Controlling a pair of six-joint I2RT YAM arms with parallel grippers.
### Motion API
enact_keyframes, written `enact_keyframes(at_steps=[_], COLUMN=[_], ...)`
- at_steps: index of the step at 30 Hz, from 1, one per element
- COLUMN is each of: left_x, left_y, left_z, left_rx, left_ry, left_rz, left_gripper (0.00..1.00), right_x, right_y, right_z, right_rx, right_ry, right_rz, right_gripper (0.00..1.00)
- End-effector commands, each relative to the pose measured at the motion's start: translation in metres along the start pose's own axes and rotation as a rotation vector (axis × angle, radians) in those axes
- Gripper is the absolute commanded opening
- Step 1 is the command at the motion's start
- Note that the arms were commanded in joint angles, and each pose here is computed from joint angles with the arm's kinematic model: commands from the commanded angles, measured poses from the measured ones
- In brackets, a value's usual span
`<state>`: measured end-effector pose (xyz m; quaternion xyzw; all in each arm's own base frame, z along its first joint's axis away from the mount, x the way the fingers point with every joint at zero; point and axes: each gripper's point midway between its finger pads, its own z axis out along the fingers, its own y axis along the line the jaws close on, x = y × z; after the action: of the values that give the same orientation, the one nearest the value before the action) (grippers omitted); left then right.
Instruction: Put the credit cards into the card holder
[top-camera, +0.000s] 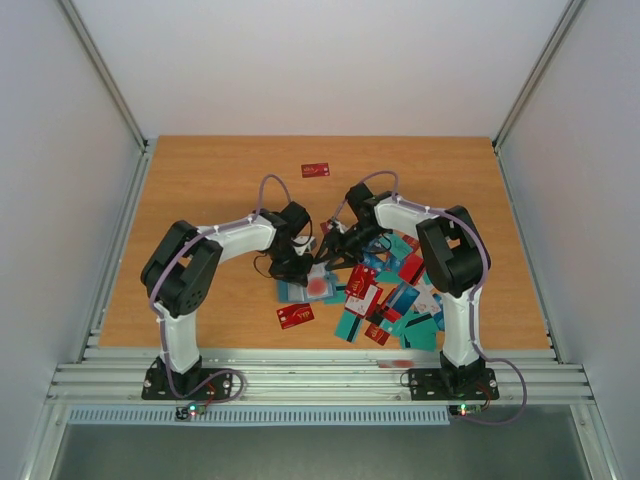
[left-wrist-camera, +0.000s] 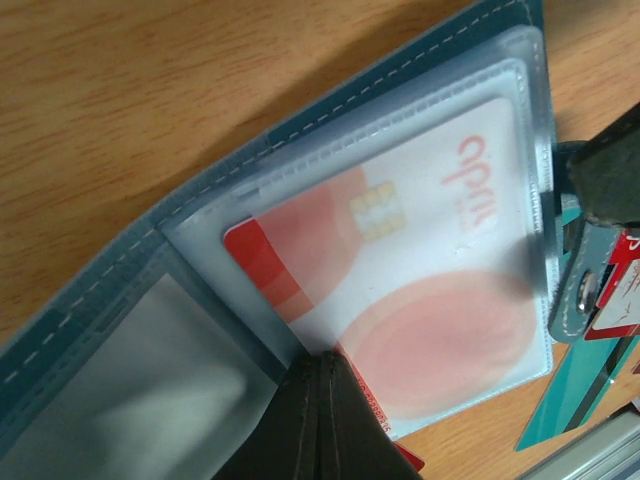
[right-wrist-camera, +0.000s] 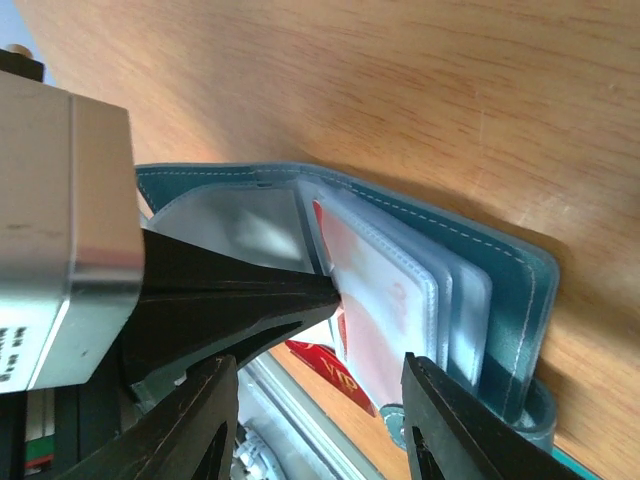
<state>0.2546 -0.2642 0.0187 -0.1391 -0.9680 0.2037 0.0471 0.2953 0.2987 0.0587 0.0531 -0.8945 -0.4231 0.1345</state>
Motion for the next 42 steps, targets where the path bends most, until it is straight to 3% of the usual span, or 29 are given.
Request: enact_keyframes(at_steps=[1, 9, 23, 42], left_x=[0.001, 0.002, 0.002, -0.005], left_y=[0.008, 0.01, 0.008, -0.004], left_z=[0.017, 0.02, 0.021, 0.009], left_rx=[-0.023, -0.029, -0.014, 0.016], left_ry=[0.022, 0.028, 0.029, -0.001], left_rz=[0.017, 0.016, 0.009, -0.005], left_gripper=[0.0, 0.0, 0.0, 0.0], right_x=[0.0, 0.004, 0.005, 0.013], right_y=[-0.01, -0.022, -0.023, 0.007], right_z=[0.004, 0.004, 0.016, 0.018], right_rx=[0.013, 0.075, 0.005, -0.078], right_ry=[0.01, 0.01, 0.035, 0.063], right_rz=[0.007, 0.002, 0.023, -0.029], right_gripper=[0.47, 0.48, 0.49, 0.48])
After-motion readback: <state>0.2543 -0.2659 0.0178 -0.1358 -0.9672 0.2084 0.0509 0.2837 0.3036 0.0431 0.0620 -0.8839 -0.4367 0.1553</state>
